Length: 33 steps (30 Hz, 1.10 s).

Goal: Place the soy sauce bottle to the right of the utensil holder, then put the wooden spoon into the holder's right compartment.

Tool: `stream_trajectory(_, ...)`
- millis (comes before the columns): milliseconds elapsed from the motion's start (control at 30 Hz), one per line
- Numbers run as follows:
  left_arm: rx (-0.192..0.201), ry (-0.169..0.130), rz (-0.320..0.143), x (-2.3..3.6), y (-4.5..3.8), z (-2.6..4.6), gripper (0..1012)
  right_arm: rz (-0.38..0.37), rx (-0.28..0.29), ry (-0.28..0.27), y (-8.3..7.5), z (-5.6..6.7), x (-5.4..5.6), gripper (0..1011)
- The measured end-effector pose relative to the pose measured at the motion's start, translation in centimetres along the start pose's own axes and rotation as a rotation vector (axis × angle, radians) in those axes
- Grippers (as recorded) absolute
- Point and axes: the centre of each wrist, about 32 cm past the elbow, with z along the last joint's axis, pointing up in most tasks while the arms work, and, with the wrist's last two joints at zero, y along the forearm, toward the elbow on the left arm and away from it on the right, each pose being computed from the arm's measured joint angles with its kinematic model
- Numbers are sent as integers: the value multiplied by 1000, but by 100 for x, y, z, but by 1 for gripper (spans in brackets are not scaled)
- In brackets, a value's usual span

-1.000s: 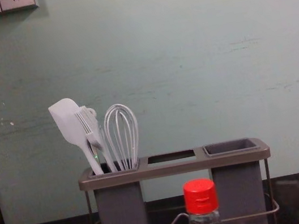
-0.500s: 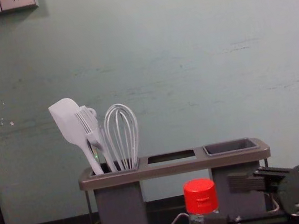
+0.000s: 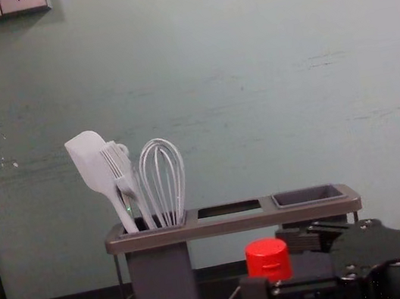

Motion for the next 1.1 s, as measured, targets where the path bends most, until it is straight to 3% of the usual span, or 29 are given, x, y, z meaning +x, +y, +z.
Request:
stream_trajectory(367,0,0,0,0,0,0,1005,12,-1,8,122,-17,-11,1003)
stream_trajectory(700,0,0,0,0,0,0,1005,11,-1,7,120,-17,-8,995)
stream_trajectory(967,0,0,0,0,0,0,1005,11,-1,7,116,-16,-7,836)
stream_trajectory(1100,0,0,0,0,0,0,1005,10,-1,7,115,-16,-7,706)
